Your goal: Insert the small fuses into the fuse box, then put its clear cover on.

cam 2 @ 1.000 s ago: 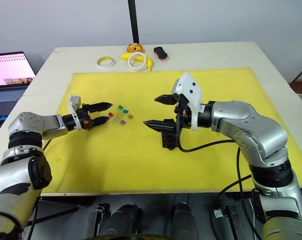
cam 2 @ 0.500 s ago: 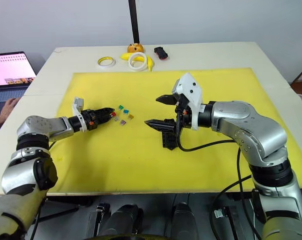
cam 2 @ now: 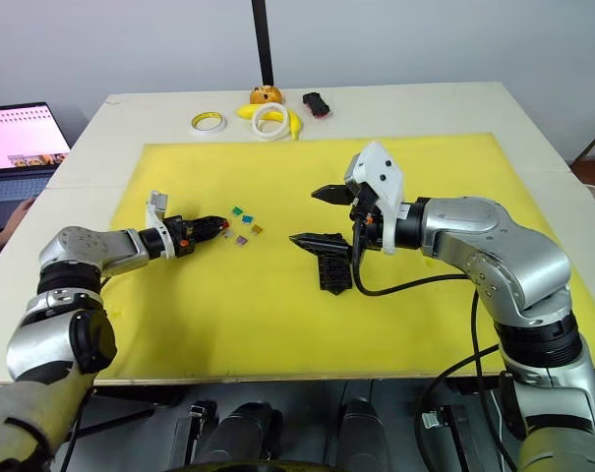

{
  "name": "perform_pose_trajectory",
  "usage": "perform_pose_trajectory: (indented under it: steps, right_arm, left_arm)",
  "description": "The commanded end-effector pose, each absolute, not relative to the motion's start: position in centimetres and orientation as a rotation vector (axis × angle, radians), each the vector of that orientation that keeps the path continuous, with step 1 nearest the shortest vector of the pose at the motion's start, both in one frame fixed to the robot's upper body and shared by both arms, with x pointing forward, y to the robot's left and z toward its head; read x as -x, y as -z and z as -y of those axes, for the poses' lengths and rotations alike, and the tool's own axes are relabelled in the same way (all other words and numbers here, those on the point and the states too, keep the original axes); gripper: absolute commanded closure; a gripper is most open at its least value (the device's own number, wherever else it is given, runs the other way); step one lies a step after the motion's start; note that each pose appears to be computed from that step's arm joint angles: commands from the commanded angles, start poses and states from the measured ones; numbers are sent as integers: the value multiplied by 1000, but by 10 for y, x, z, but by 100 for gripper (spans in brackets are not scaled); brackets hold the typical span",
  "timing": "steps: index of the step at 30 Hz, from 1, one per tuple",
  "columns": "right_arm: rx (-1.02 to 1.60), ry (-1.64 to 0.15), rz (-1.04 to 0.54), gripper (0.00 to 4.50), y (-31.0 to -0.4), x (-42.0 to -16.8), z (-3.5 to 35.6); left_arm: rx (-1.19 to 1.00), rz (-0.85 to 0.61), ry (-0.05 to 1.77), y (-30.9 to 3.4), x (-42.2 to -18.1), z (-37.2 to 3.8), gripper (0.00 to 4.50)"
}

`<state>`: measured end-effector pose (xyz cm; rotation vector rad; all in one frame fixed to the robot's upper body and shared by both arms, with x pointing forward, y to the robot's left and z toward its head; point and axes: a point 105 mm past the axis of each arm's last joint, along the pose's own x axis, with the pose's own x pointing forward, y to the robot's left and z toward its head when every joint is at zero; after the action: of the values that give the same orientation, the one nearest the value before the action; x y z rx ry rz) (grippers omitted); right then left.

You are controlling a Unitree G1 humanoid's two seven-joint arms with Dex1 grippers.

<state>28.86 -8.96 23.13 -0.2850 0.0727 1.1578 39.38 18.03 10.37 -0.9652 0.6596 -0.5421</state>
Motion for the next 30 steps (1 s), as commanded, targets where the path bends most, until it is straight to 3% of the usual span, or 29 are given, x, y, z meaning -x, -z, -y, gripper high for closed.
perform_pose_trajectory:
  steps: [1,7,12,19,24,30]
  right_arm:
    - [317,-1158,-30,0,-243,-285,95]
    - [298,-1163,-15,0,-247,-283,93]
    - [249,-1153,-12,0,-251,-284,97]
    - [-47,-1149,16,0,-264,-281,84]
    - [-275,-1096,18,0,-266,-283,69]
    - [-453,-994,27,0,-272,-293,63]
  left_arm:
    - [927,-711,465,-86,-390,-191,439]
    - [968,-624,502,-115,-389,-210,439]
    - [1025,-456,703,-189,-383,-216,439]
    - [963,-354,1019,-247,-365,-162,439]
    - [933,-322,1231,-261,-344,-114,439]
    - [943,-278,1310,-272,-336,-90,439]
